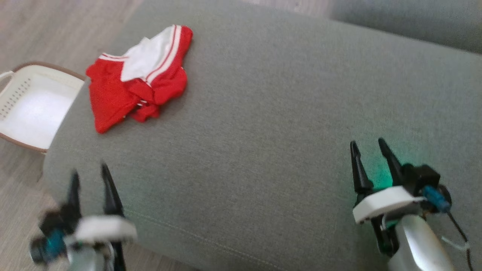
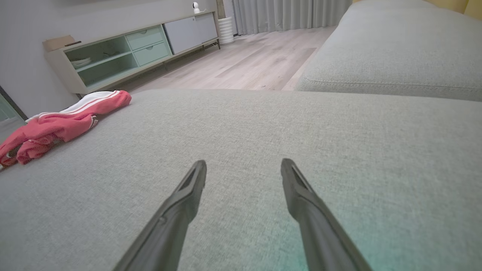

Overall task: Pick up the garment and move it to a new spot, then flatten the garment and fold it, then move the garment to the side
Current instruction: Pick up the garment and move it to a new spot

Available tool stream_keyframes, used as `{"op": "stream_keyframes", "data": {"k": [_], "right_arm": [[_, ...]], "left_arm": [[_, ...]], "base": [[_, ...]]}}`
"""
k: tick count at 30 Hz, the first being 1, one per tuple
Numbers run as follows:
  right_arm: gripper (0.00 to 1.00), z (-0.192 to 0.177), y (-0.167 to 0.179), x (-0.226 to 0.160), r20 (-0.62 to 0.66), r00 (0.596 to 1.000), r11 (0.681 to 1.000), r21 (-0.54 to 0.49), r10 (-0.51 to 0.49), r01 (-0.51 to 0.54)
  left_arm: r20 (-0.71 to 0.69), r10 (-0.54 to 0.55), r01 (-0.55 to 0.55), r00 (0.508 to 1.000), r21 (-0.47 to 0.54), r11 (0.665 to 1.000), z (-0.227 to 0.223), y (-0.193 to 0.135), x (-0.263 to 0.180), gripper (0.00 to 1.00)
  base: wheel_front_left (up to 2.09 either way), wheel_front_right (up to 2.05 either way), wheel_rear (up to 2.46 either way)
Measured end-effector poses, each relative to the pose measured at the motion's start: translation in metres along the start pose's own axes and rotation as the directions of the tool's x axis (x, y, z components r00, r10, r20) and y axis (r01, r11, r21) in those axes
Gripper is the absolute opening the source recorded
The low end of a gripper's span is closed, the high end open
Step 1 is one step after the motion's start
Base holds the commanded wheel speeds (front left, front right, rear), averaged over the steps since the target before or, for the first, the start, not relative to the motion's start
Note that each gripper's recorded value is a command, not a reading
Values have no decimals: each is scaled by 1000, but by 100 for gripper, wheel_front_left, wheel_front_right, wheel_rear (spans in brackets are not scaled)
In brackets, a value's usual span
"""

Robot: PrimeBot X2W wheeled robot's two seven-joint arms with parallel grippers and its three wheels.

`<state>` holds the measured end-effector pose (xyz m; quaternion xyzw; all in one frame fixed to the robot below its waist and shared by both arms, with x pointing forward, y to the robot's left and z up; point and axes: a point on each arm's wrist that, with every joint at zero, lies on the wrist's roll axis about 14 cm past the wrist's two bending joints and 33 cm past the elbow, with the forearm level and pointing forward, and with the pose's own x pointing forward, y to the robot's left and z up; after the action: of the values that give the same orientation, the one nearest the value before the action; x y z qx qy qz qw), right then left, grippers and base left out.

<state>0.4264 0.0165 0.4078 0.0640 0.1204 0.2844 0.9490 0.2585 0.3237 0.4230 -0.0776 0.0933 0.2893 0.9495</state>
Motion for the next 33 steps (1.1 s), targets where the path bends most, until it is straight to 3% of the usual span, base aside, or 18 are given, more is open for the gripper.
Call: {"op": "stream_keyframes", "data": {"k": [6,10,21,26,29,30,31,33], "right_arm": [[100,5,-16,23,30,999,1000,-28,-10,11],[100,8,-32,37,56,998,999,-32,-27,29],[100,3,-82,43,96,988,992,-7,-122,123],[100,4,-101,41,112,980,986,5,-165,166],[100,4,-111,37,118,974,981,10,-191,191],[100,4,-113,37,119,973,980,11,-198,198],[100,6,-115,36,121,972,979,10,-203,203],[100,8,-117,34,123,969,977,8,-212,213]], "left_arm": [[174,-73,67,982,38,997,75,-23,76,100],[177,-142,123,974,111,986,89,-43,118,100],[-109,-192,206,975,134,969,15,-84,197,100],[-343,-214,257,915,87,962,-38,-111,207,100],[-391,-209,264,896,92,960,-48,-112,213,100],[-394,-212,269,894,95,958,-48,-114,215,78],[-393,-220,279,893,99,955,-47,-117,216,3],[-380,-241,303,893,112,946,-43,-123,215,0]], "base": [[0,0,0],[0,0,0],[0,0,0],[0,0,0],[0,0,0],[0,0,0],[0,0,0],[0,0,0]]}}
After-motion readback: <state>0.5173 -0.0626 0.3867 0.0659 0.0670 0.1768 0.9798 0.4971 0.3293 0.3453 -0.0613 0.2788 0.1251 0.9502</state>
